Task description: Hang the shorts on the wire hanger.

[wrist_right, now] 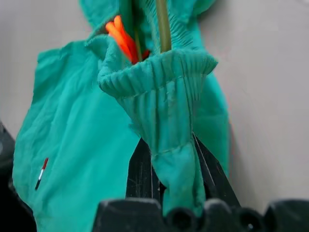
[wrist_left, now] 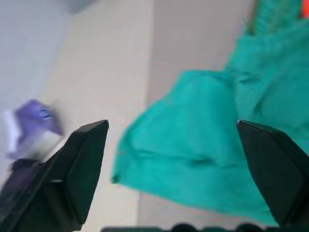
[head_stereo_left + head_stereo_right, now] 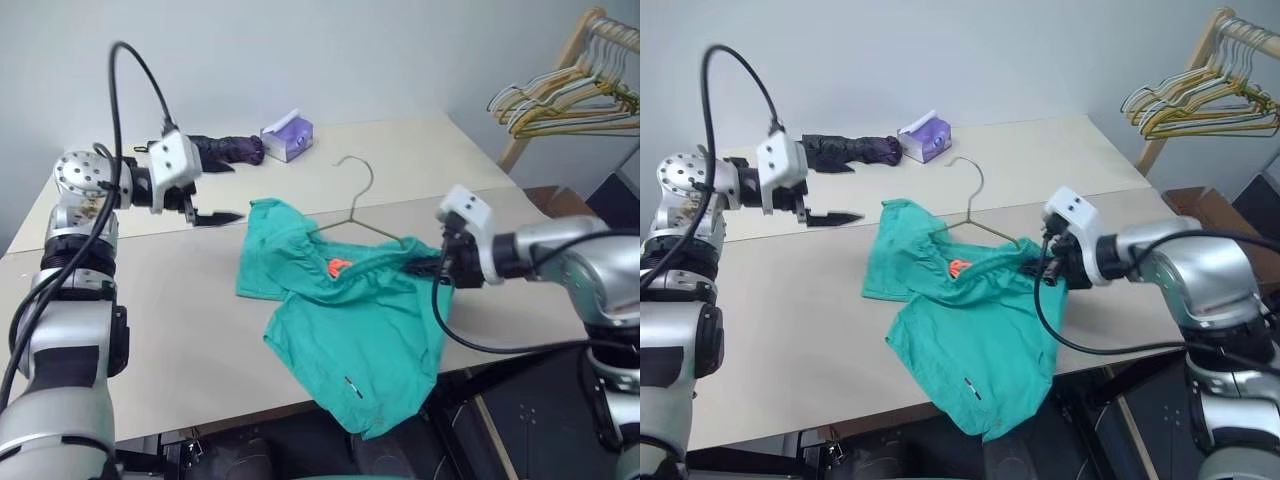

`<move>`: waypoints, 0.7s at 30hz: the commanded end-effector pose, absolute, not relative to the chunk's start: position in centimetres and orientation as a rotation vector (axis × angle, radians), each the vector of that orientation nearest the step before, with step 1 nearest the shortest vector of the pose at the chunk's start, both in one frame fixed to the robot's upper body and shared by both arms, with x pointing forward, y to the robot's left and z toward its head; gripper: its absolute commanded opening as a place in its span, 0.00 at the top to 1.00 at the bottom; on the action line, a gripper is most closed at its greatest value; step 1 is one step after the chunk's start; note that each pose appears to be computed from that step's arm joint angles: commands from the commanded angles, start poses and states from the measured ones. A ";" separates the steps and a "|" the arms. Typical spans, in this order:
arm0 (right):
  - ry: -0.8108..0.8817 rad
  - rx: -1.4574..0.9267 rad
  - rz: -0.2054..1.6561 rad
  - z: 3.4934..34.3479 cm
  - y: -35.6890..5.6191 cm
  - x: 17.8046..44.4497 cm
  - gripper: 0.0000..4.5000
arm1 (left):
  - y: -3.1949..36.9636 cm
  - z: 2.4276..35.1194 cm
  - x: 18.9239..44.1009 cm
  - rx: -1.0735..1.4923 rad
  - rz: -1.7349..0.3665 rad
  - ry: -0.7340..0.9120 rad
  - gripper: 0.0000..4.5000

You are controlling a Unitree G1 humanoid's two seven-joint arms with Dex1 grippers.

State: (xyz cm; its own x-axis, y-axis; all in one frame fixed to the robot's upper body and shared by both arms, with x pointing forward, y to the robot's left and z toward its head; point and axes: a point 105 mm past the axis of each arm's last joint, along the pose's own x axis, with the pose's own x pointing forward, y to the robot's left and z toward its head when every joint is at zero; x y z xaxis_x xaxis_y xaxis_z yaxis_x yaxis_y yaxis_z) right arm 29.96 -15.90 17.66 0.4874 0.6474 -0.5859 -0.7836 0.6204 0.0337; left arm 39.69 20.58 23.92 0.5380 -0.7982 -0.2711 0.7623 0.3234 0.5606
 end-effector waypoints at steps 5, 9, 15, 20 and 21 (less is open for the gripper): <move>0.487 -0.080 0.604 18.4 -18.6 28.3 1.00 | 15.5 29.5 37.1 0.416 -1.067 -0.371 0.01; 0.515 -0.087 0.633 17.2 -17.5 27.9 1.00 | 14.1 28.3 36.0 0.394 -1.106 -0.345 0.01; 0.364 -0.056 0.519 18.7 -18.3 29.0 1.00 | 12.6 29.1 35.1 0.300 -1.128 -0.376 0.01; 0.211 0.022 0.345 19.4 -19.6 28.9 1.00 | 11.7 29.2 34.3 0.236 -1.143 -0.385 0.01; 0.196 0.040 0.324 19.4 -19.7 28.8 1.00 | 11.6 29.2 34.2 0.228 -1.145 -0.385 0.01</move>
State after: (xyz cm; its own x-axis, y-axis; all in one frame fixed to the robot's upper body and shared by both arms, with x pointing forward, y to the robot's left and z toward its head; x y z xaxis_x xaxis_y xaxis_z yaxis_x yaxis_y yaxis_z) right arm 28.99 -18.85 17.39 0.8784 0.3831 -0.2857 -0.3644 0.9237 0.1185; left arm 34.86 11.80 27.86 0.3728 -0.9176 0.1379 0.8489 0.3972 0.3487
